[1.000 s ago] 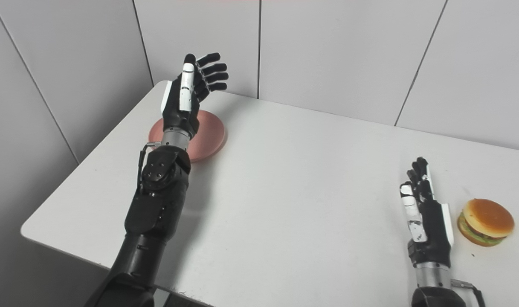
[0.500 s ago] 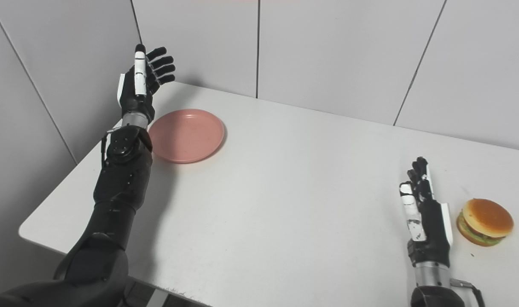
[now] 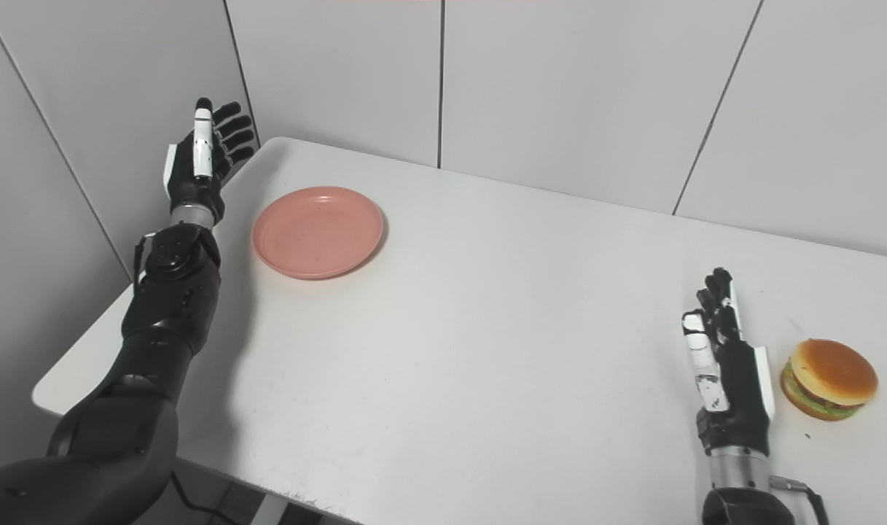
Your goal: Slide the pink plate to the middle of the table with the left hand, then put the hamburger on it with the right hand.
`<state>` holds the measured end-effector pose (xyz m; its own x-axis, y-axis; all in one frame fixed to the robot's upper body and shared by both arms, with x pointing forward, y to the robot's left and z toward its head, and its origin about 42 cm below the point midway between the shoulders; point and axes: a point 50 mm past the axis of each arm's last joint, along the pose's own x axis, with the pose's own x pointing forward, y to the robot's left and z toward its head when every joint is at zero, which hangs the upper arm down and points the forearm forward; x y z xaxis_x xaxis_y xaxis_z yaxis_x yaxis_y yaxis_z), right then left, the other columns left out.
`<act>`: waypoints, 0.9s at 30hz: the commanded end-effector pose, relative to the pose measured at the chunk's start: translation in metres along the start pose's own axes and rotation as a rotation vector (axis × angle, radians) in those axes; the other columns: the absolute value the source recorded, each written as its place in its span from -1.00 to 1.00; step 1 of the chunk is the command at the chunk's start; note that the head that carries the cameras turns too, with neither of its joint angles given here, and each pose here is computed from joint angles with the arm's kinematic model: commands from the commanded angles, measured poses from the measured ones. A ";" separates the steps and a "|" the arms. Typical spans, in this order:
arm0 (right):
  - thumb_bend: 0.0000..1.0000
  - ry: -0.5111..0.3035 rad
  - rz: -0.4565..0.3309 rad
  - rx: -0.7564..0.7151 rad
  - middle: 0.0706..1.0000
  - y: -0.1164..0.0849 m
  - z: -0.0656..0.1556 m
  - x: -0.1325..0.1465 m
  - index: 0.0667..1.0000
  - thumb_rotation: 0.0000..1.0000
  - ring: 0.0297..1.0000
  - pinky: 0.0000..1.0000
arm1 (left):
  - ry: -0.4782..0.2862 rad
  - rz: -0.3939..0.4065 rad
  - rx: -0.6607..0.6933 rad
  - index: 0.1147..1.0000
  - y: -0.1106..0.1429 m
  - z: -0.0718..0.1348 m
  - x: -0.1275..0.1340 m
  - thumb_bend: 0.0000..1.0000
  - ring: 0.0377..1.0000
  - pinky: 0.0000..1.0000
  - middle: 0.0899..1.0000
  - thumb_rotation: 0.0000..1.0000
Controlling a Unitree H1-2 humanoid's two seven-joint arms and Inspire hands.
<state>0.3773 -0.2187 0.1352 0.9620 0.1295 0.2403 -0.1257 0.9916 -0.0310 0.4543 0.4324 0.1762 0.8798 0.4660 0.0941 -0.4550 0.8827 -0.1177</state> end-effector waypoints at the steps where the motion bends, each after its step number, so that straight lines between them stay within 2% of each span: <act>1: 0.20 0.018 -0.002 0.022 1.00 0.004 -0.008 -0.005 1.00 0.67 1.00 1.00 | -0.107 -0.010 -0.027 0.33 -0.005 0.038 0.023 -0.05 0.51 0.48 0.43 1.00; 4: 0.17 0.016 0.003 0.034 1.00 0.006 -0.008 -0.005 1.00 0.68 1.00 1.00 | -0.073 -0.007 -0.009 0.34 -0.004 0.030 0.022 -0.05 0.52 0.54 0.42 1.00; 11: 0.19 0.017 -0.009 0.031 1.00 0.009 -0.008 -0.006 1.00 0.67 1.00 1.00 | 0.006 0.010 -0.053 0.34 -0.014 0.019 0.017 -0.14 0.50 0.48 0.41 1.00; 22: 0.15 0.014 -0.003 0.009 1.00 0.007 -0.005 -0.005 1.00 0.68 1.00 1.00 | 0.028 -0.044 -0.054 0.34 -0.027 -0.006 0.000 -0.08 0.47 0.45 0.39 1.00; 27: 0.21 0.015 0.000 0.015 1.00 0.006 -0.002 -0.006 1.00 0.67 1.00 1.00 | 0.047 -0.060 -0.063 0.35 -0.034 -0.016 -0.009 -0.09 0.48 0.44 0.40 0.93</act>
<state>0.3750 -0.2172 0.1367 0.9618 0.1311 0.2403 -0.1263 0.9914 -0.0356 0.4544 0.3952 0.1371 0.9091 0.4143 -0.0427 -0.4154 0.8944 -0.1660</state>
